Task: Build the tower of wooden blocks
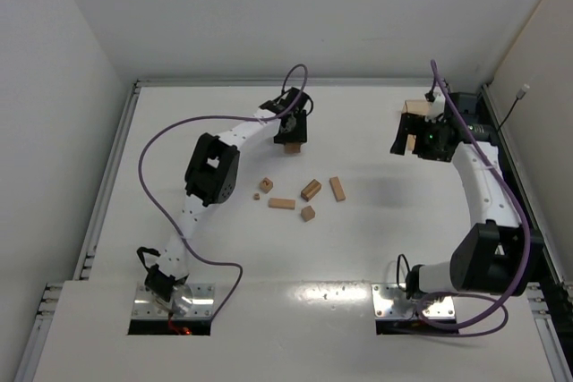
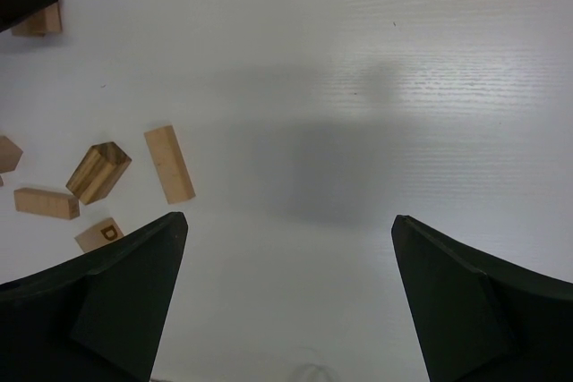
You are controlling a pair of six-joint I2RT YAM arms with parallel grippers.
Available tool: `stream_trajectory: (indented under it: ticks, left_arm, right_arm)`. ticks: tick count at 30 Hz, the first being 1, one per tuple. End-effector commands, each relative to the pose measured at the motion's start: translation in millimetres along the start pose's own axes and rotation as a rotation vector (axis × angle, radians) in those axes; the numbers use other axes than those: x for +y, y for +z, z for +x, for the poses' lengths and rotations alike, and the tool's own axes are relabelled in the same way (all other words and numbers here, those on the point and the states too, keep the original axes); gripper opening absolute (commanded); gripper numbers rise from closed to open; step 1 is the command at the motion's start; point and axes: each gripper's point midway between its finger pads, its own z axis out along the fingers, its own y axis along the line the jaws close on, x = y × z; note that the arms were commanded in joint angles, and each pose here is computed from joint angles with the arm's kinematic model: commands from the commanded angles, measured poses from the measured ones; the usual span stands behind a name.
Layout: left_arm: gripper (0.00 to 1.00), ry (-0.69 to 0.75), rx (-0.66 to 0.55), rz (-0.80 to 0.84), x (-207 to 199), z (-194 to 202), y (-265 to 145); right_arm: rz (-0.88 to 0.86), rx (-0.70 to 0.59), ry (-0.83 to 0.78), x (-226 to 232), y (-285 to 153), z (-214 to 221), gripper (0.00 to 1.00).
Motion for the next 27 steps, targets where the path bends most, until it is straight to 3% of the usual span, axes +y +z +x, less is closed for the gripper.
stream_trajectory:
  ticks: [1,3,6,12,13,15,16,18,19,22,23,24,25,27]
  left_arm:
    - [0.42,0.001,0.037,0.006,10,13,24]
    - [0.61,0.002,0.047,0.001,13,18,23]
    - [0.74,0.001,0.041,0.004,13,16,18]
    - [0.78,0.052,0.017,0.018,15,6,-9]
    - [0.78,0.084,-0.036,0.054,9,-13,-35]
    - [0.79,0.124,-0.073,0.098,9,-14,-55]
    - [0.83,0.167,-0.162,0.145,5,-37,-96]
    - [0.93,0.232,-0.187,0.182,11,-27,-115]
    - [0.99,0.311,-0.209,0.209,11,-28,-130]
    - [0.99,0.476,-0.240,0.330,15,-19,-178]
    - [0.99,0.510,-0.214,0.360,16,-7,-185]
    - [0.99,0.529,-0.219,0.393,19,-5,-204]
    - [0.99,0.633,-0.197,0.459,16,8,-211]
    - [0.99,0.662,-0.160,0.504,22,22,-227]
  right_arm:
    - [-0.019,-0.037,0.006,2,1,-10,0.96]
    - [-0.019,-0.028,0.008,2,3,-8,0.96]
    - [-0.019,-0.028,0.008,2,3,-8,0.96]
    - [-0.019,-0.044,-0.005,2,0,-9,0.96]
    - [-0.019,-0.053,-0.020,2,-2,-10,0.96]
    - [-0.019,-0.061,-0.040,2,-3,-10,0.96]
    - [-0.025,-0.072,-0.075,5,-4,-10,0.96]
    - [-0.024,-0.083,-0.108,4,-4,-10,0.96]
    - [-0.053,-0.075,-0.139,7,-3,-6,0.90]
    - [-0.083,-0.078,-0.220,10,-6,-5,0.76]
    - [-0.096,-0.080,-0.239,12,-6,-5,0.76]
    - [-0.102,-0.079,-0.273,14,-5,-5,0.76]
    - [-0.101,-0.072,-0.317,12,-5,-3,0.85]
    - [-0.118,-0.063,-0.358,15,-3,1,0.96]
